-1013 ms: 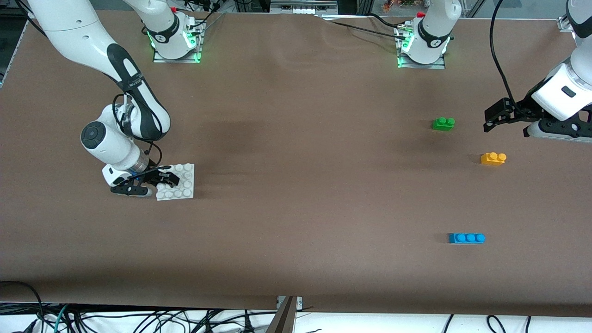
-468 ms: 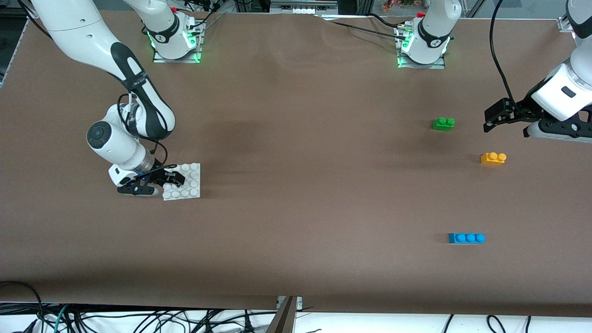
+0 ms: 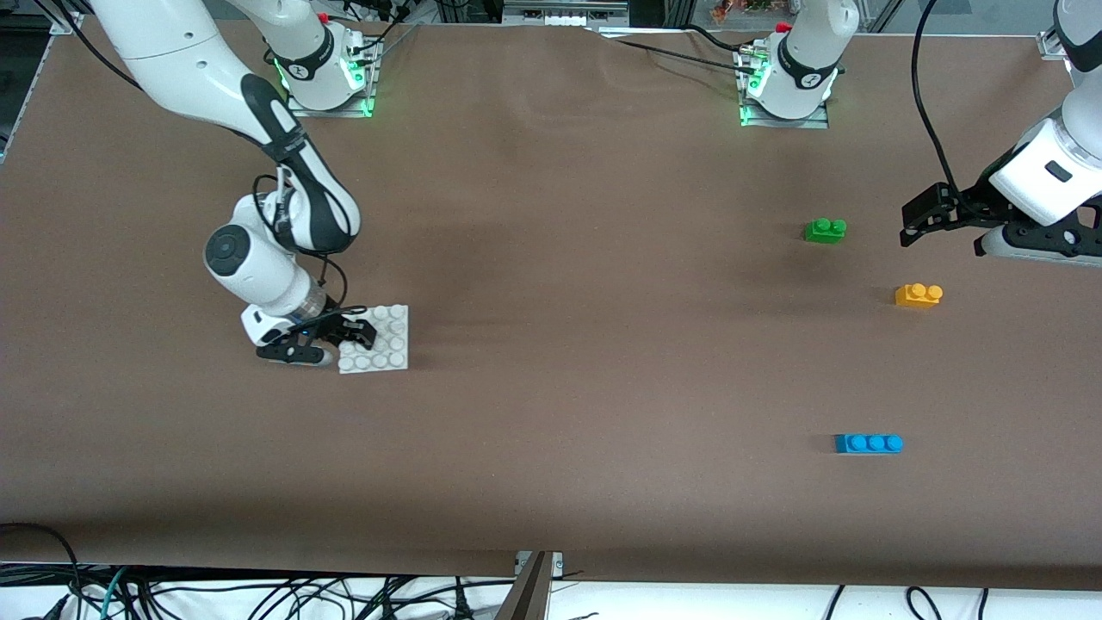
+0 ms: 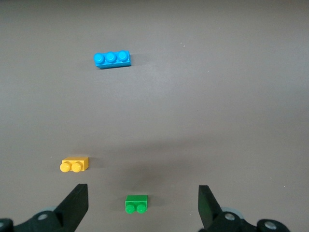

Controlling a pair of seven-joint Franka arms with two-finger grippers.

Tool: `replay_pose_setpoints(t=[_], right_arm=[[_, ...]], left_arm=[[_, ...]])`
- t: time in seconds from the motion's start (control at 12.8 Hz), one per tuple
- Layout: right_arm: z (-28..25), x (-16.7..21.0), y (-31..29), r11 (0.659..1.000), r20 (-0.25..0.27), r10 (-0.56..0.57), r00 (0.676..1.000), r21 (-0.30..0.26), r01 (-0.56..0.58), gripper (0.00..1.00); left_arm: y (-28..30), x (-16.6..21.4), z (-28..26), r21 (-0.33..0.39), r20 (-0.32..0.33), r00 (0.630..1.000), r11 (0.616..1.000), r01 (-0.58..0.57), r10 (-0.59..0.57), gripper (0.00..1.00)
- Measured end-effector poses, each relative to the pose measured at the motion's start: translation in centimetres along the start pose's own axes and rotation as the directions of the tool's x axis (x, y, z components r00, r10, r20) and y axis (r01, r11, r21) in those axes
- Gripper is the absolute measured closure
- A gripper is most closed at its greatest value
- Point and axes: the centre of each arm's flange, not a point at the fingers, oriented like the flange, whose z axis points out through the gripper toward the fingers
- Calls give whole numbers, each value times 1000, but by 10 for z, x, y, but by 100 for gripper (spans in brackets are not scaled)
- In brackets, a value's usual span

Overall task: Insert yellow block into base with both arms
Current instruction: 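Slide the white base plate toward the table middle with the right gripper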

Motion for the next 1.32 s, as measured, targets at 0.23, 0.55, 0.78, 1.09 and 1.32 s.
replay_pose_setpoints(t=[0.23,0.55,0.78,1.09,1.32], right_arm=[[9,-5,-46,1000,-3,18,1000,19,-18,34],[19,-19,-106,998,-4,39,999,41,-38,34],[26,-32,-149,997,-8,59,998,54,-59,34],[33,-48,-200,994,-27,88,996,62,-87,34],[39,-64,-243,992,-51,111,992,68,-108,34]], left_arm=[[0,0,0,0,0,1000,1000,0,0,0],[0,0,0,0,-1,1000,1000,0,0,0],[0,2,-1,0,-4,1000,1000,0,0,0],[0,4,1,0,-1,1000,1000,0,0,0],[0,5,1,-1,0,1000,1000,0,0,0]])
